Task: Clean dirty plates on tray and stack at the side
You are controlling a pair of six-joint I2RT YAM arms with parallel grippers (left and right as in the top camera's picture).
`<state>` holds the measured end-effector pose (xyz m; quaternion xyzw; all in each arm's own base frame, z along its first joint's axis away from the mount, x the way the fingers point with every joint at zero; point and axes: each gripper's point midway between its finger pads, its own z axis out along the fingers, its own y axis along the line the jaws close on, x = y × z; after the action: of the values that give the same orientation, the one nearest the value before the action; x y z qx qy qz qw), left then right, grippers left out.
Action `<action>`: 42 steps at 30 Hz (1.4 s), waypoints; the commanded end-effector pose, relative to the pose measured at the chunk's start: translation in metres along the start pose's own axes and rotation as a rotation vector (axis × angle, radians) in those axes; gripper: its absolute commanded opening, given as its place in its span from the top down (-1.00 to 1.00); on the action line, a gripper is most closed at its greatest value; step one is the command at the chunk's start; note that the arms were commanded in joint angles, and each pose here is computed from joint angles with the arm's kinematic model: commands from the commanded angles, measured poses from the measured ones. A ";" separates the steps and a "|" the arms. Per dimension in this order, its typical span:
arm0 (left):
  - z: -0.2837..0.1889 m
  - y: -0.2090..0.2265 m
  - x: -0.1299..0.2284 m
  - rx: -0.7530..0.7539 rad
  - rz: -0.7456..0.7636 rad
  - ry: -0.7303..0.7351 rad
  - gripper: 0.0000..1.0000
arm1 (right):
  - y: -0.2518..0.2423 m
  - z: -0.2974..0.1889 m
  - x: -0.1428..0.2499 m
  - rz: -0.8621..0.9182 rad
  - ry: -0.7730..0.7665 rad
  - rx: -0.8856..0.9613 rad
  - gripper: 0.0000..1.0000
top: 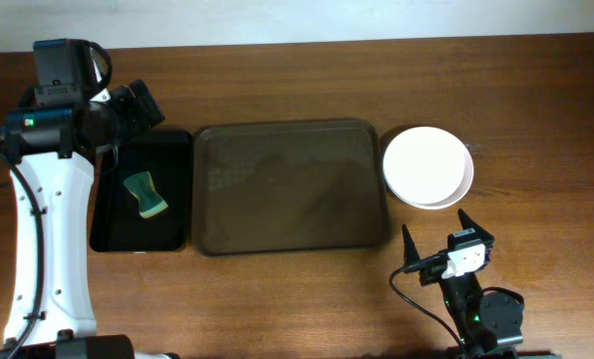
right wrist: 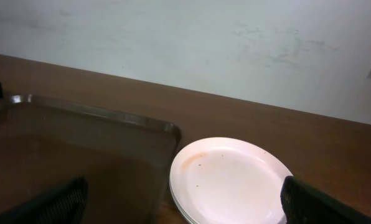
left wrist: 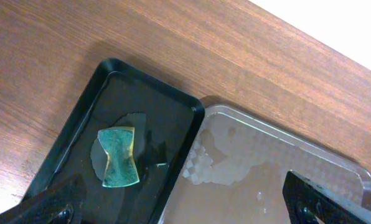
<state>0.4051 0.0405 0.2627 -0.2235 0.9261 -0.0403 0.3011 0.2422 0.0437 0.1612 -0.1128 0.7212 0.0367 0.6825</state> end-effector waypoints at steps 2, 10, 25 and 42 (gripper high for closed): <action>-0.010 0.005 -0.003 -0.038 0.050 -0.040 -0.98 | 0.003 0.000 0.002 0.000 -0.003 -0.014 -0.97; -0.041 0.003 0.022 0.032 0.239 -0.303 -0.98 | 0.003 0.000 0.002 0.000 -0.003 -0.014 -0.97; -0.017 0.054 0.159 0.126 0.409 -0.680 -0.98 | 0.003 0.000 0.002 0.000 -0.003 -0.014 -0.97; -0.003 0.064 0.184 0.079 0.573 -0.866 -0.98 | 0.003 0.000 0.002 0.000 -0.003 -0.014 -0.97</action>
<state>0.2471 0.0192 0.1474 0.0417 0.7489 0.0996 0.6538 0.2421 0.0437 0.1613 -0.1129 0.7206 0.0365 0.6832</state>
